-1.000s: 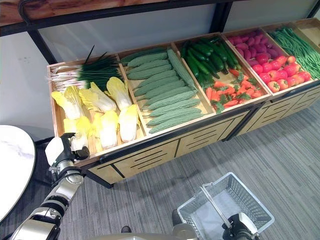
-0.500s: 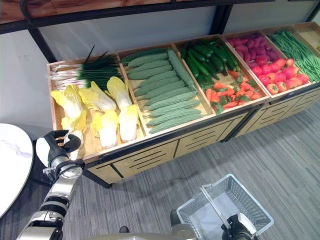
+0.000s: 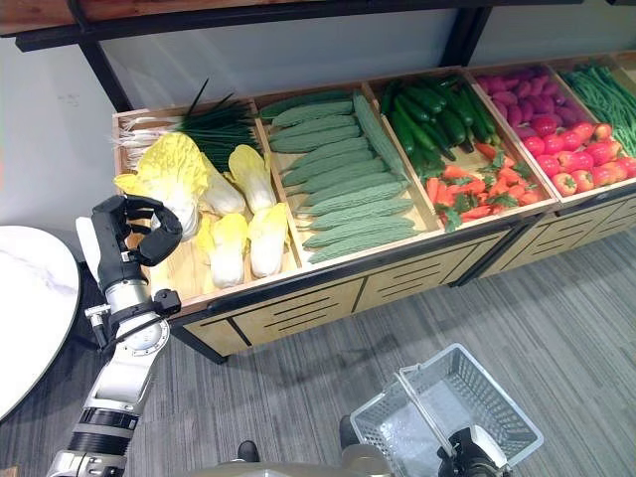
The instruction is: Get the vegetables into the basket
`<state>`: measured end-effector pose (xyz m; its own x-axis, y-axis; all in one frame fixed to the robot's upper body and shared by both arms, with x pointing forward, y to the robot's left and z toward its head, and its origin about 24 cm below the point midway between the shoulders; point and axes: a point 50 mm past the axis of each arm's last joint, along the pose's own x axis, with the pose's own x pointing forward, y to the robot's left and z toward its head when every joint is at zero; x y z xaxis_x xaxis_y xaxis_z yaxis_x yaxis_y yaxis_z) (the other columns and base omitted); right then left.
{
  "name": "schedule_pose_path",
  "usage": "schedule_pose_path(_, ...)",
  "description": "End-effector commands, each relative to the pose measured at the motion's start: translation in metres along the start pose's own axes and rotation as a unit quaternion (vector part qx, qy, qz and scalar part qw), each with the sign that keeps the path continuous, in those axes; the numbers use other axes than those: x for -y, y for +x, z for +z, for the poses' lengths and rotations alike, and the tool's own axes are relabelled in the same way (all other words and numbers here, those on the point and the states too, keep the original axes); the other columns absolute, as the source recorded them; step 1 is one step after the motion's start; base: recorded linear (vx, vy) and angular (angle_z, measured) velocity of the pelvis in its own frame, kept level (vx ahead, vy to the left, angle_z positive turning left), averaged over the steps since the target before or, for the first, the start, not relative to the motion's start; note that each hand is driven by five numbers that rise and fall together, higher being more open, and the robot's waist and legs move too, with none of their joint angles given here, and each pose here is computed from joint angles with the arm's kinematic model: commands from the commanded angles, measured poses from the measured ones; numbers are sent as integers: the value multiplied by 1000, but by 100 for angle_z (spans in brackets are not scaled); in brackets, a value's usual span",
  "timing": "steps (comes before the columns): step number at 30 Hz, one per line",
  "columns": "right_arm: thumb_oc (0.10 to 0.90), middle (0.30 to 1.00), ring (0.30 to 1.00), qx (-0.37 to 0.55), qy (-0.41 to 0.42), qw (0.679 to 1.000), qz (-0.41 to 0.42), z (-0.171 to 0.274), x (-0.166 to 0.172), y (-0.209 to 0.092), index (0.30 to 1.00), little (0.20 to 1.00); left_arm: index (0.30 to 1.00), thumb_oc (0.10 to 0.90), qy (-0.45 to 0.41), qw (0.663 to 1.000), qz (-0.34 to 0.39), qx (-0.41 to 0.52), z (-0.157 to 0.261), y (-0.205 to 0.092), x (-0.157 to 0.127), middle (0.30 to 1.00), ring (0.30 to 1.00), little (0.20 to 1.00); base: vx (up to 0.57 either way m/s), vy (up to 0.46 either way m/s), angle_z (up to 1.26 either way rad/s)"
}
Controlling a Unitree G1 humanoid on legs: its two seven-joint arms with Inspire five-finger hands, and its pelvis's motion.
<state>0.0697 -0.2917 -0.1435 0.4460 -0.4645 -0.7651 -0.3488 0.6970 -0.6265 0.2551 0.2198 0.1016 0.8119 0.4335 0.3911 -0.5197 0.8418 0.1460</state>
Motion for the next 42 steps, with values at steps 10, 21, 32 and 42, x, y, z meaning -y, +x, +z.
schedule_pose_path(10, 400, 300, 300, -12, 6, 1000, 17, -6, 2, 0, 300, 300, 300, 400, -522, 840, -148, 8, 44, 2, 20, 300, 300, 300, -4, 4, 1)
schedule_pose_path(21, 400, 300, 300, -19, -10, 1000, 18, -7, -2, 0, 300, 300, 300, 400, -614, 772, -119, -116, 4, -13, 46, 300, 300, 300, 4, 9, -3)
schedule_pose_path(32, 400, 300, 300, -15, 8, 1000, 9, -4, 6, 2, 300, 300, 300, 400, -593, 775, -187, -109, 9, -14, 53, 300, 300, 300, -15, 57, -7)
schedule_pose_path(42, 400, 300, 300, 1, 34, 999, 2, 13, 8, 6, 300, 300, 300, 400, -571, 786, -220, -85, 18, -7, 55, 300, 300, 300, -80, 113, -29)
